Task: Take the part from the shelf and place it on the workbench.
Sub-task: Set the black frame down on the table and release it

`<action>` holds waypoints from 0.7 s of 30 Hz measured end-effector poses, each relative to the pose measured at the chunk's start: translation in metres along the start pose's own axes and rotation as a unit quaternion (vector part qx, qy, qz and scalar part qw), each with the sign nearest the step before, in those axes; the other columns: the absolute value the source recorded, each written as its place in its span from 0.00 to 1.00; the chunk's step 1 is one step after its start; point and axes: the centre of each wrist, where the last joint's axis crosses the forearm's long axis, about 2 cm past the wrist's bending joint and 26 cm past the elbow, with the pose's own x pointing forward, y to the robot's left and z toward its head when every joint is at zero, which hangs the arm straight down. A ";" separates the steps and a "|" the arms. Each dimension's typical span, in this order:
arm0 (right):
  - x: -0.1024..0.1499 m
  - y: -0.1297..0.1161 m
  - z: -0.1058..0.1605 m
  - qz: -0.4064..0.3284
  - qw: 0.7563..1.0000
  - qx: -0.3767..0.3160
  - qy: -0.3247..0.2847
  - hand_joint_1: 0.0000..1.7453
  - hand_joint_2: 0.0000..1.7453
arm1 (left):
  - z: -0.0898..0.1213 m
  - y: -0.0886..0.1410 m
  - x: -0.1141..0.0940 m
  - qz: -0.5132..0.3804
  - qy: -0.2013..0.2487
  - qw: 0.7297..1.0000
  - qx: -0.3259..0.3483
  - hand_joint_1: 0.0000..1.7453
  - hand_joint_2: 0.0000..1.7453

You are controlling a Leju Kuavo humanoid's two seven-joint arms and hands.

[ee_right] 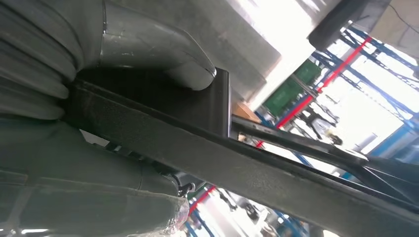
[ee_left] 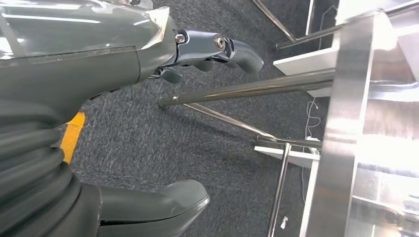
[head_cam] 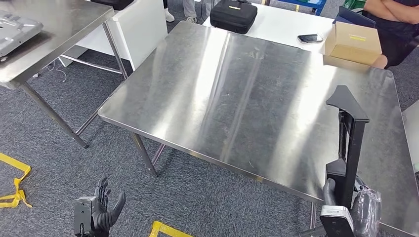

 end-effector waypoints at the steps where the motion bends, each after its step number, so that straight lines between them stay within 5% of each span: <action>1: 0.002 -0.003 -0.002 0.003 1.000 -0.003 -0.008 1.00 1.00 | 0.000 0.000 0.000 -0.001 -0.001 1.000 -0.002 0.00 1.00; 7: 0.007 -0.026 -0.037 0.014 0.998 -0.029 -0.054 1.00 1.00 | -0.005 -0.004 0.003 -0.002 -0.007 1.000 -0.008 0.00 1.00; 15: 0.007 -0.072 -0.126 0.059 0.988 -0.056 -0.134 1.00 1.00 | -0.013 -0.009 0.004 0.000 -0.010 1.000 -0.013 0.00 1.00; 21: 0.009 -0.084 -0.154 0.093 0.982 -0.053 -0.155 1.00 1.00 | -0.015 -0.011 0.003 -0.001 -0.006 1.000 -0.015 0.00 1.00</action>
